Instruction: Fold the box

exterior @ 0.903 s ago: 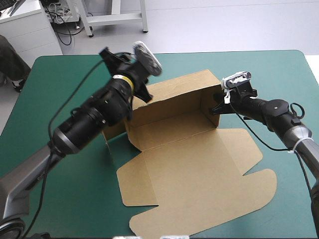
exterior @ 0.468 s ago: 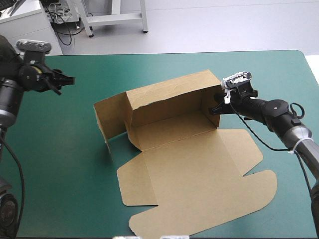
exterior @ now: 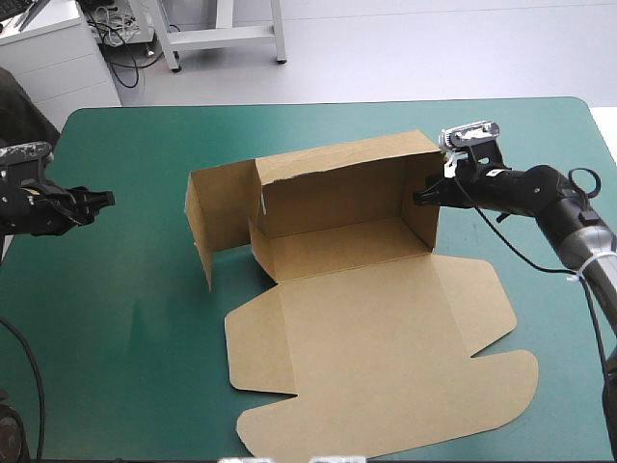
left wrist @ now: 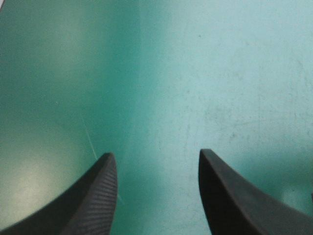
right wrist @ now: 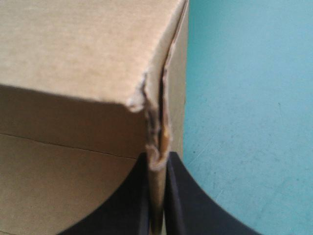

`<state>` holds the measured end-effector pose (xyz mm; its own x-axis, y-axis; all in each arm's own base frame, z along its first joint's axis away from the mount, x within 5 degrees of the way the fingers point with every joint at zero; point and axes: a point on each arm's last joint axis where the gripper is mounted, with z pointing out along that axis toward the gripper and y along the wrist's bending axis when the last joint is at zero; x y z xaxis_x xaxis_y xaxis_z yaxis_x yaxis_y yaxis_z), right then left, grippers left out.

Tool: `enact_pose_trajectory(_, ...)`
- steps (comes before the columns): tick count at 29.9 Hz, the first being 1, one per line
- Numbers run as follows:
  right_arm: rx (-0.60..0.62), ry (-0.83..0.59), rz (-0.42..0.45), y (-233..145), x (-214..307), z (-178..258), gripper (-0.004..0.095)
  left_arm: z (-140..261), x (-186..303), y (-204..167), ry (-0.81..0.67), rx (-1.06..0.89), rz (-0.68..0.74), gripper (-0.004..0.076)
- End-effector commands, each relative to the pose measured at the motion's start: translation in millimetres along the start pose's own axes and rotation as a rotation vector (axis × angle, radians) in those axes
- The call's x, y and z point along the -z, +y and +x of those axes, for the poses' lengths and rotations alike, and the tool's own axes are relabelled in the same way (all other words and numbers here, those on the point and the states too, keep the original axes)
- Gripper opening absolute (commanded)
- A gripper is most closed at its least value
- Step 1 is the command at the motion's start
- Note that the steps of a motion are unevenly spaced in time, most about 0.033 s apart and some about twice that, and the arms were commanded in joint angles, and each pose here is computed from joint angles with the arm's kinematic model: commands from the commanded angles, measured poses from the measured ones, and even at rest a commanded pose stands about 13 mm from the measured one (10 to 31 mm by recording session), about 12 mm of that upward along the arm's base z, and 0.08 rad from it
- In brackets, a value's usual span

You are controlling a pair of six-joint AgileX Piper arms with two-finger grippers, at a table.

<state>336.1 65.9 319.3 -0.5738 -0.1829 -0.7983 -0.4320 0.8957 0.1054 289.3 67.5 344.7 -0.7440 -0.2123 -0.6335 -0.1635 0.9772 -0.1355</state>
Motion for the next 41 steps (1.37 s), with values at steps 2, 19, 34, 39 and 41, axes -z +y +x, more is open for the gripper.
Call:
enact_pose_trajectory(2,-0.085,-0.018,0.013,5.4,36.1,-34.1,-0.0022,0.0,15.7,-4.1,-0.097,-0.006,0.015,0.0368)
enact_pose_trajectory(19,-0.138,0.396,0.052,12.2,75.3,-30.7,-0.0021,5.7,14.6,-4.3,-0.064,-0.022,0.019,0.0368)
enact_pose_trajectory(34,-0.153,0.267,0.106,-3.0,44.5,-41.1,0.0140,7.1,15.0,-9.7,-0.050,-0.022,0.078,0.0338)
enact_pose_trajectory(39,-0.173,0.213,0.095,-8.9,23.7,-44.6,0.0509,7.7,15.0,-9.9,-0.044,-0.029,0.080,0.0316)
enact_pose_trajectory(41,-0.176,0.172,0.078,-10.5,14.7,-47.2,0.0606,7.7,15.0,-9.9,-0.044,-0.029,0.080,0.0314)
